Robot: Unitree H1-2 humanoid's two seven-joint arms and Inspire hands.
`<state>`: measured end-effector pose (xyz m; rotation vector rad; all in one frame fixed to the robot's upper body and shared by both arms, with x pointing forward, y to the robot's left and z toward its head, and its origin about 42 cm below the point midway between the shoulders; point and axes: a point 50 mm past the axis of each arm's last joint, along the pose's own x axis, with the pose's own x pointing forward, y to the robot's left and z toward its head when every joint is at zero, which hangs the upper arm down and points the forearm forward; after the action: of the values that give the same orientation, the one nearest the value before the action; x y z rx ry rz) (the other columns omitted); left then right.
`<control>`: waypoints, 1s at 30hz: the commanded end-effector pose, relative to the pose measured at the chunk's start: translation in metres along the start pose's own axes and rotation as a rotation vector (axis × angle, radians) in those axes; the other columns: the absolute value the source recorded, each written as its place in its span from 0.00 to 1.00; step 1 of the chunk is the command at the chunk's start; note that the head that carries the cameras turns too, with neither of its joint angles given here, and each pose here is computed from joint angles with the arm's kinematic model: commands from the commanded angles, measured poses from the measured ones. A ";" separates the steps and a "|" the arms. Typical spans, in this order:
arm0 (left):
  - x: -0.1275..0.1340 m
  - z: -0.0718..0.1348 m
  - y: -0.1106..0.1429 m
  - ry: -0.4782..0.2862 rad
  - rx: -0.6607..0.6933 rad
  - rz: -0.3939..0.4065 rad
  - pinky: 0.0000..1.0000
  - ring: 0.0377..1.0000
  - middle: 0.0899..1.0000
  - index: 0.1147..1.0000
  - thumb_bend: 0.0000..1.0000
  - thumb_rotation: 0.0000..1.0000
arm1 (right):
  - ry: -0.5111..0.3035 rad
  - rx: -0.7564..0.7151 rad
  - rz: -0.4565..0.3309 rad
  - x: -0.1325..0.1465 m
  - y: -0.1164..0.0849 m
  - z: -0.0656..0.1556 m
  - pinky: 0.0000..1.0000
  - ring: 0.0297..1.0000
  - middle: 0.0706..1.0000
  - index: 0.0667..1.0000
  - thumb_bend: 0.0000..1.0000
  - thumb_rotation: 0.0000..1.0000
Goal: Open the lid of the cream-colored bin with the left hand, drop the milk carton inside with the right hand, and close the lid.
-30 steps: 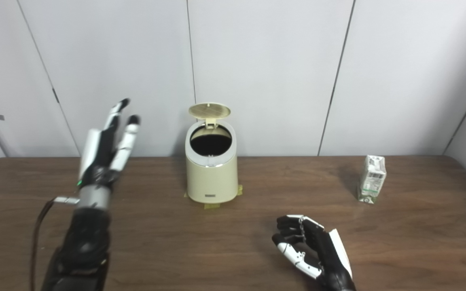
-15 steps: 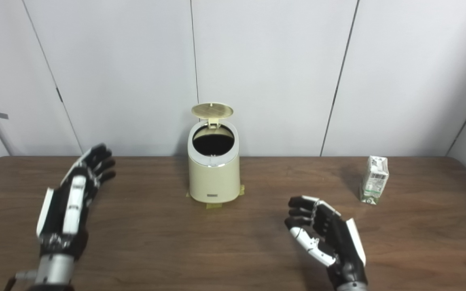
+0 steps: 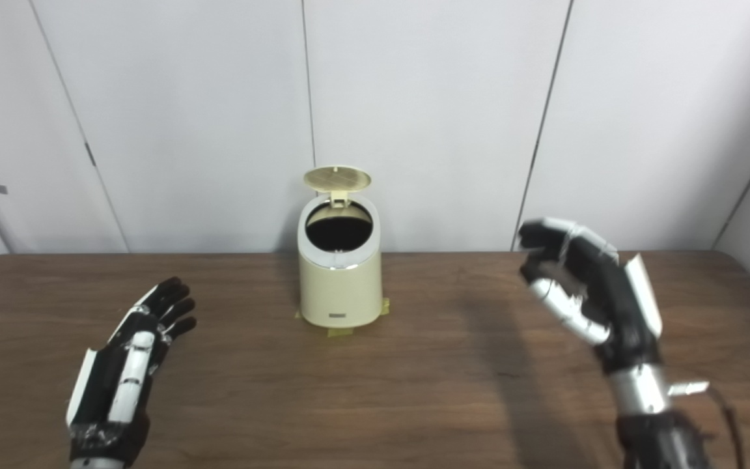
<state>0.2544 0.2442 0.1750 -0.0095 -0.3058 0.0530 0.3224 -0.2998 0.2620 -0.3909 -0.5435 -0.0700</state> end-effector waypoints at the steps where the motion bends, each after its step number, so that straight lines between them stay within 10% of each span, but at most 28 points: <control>1: 0.000 0.003 0.000 -0.050 0.005 -0.010 0.84 0.86 0.86 0.85 0.35 0.77 | -0.123 -0.139 -0.008 0.030 -0.019 0.033 0.55 0.66 0.68 0.67 0.48 0.47; 8: 0.001 0.002 0.012 -0.040 0.008 -0.011 0.83 0.86 0.86 0.86 0.33 0.79 | -0.034 -0.469 0.105 0.073 -0.057 0.061 0.65 0.80 0.83 0.86 0.98 0.42; 15: 0.005 -0.001 0.028 -0.044 0.027 -0.010 0.86 0.87 0.87 0.85 0.37 0.77 | 0.093 -0.653 0.164 0.102 -0.088 0.057 0.78 0.87 0.88 0.93 1.00 0.30; 30: 0.010 0.001 0.034 -0.042 0.027 0.000 0.89 0.89 0.88 0.86 0.36 0.74 | 0.420 -0.796 0.309 0.124 -0.095 0.001 0.70 0.85 0.90 0.88 1.00 0.15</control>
<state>0.2564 0.2779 0.1650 0.0167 -0.2854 0.0694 0.4090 -0.3771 0.3273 -1.1861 0.0526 -0.0054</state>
